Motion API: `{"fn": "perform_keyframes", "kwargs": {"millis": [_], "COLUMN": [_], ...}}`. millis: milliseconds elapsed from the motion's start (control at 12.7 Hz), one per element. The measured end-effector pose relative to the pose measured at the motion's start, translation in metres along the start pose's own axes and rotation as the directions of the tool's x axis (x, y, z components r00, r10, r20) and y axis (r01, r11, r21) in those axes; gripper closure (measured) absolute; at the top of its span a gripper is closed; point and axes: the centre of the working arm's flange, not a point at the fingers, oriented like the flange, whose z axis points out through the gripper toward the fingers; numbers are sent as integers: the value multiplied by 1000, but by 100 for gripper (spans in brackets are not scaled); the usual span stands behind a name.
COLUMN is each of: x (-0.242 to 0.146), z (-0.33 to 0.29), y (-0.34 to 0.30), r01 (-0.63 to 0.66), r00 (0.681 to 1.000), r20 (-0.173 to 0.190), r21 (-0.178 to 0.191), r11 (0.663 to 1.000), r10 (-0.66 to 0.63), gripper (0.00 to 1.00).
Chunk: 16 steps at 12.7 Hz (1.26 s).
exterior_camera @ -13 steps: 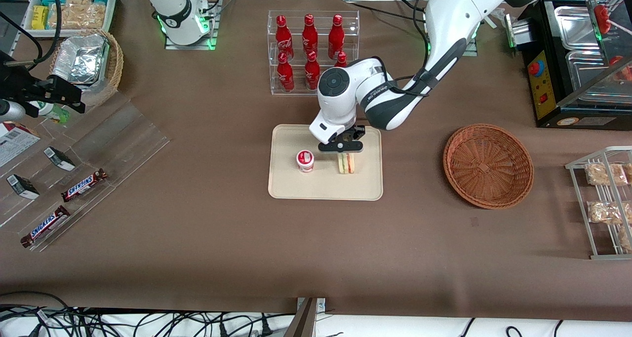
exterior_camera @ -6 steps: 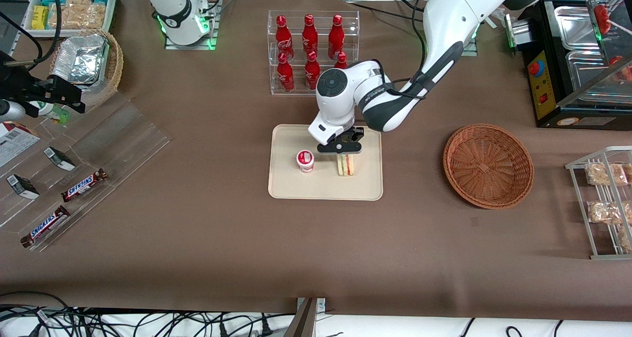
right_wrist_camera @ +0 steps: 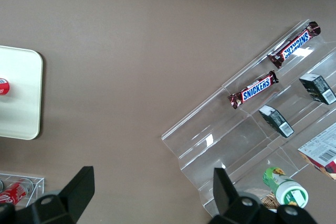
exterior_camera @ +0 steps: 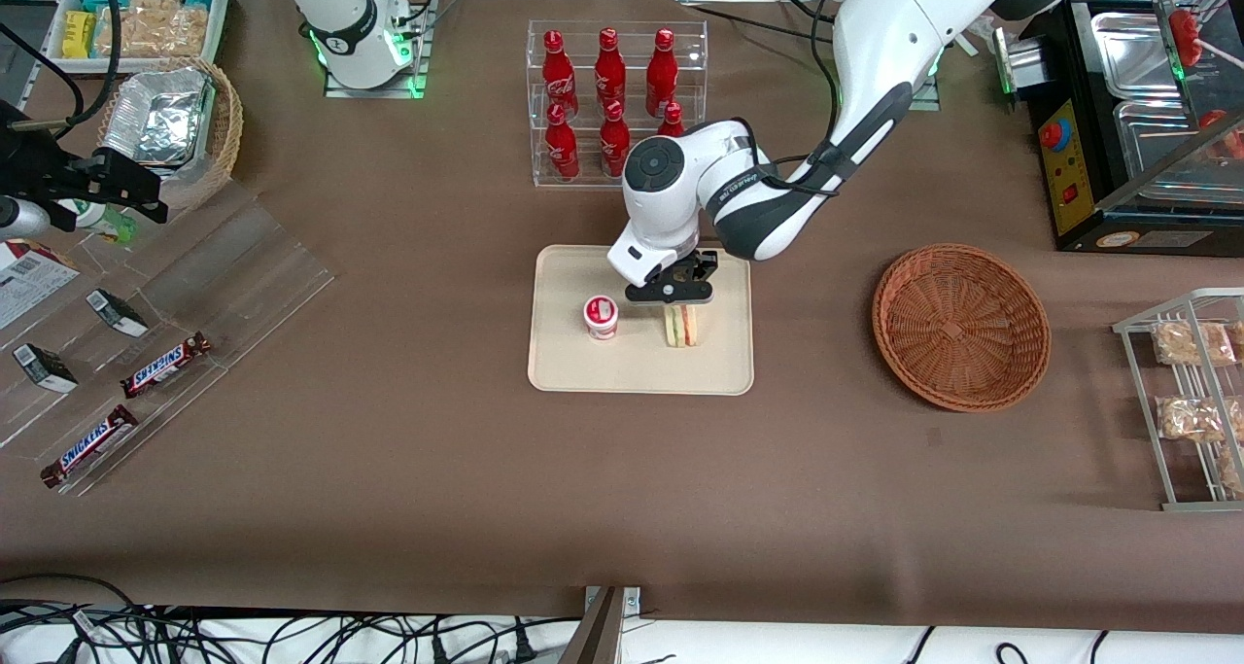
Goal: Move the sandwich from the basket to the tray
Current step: 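Lower the sandwich onto the tray beside the red-and-white cup, then open the left gripper and raise it off the sandwich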
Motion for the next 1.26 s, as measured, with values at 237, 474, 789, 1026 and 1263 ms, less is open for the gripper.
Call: {"fn": "perform_keyframes", "kwargs": {"millis": [237, 474, 789, 1026, 1263], "x": [3, 7, 19, 29, 47], "z": [-1, -7, -39, -86, -128], "y": [-1, -1, -9, -23, -54], "r01": [6, 13, 59, 96, 117], "r00": [1000, 1000, 998, 995, 993], "r20": [-4, -12, -10, -10, 10], "r21": [-2, -9, -3, -17, -57], "r11": [1000, 1000, 998, 995, 991], "r10": [-6, -13, -59, -96, -117], "gripper": [21, 0, 0, 0, 0]}}
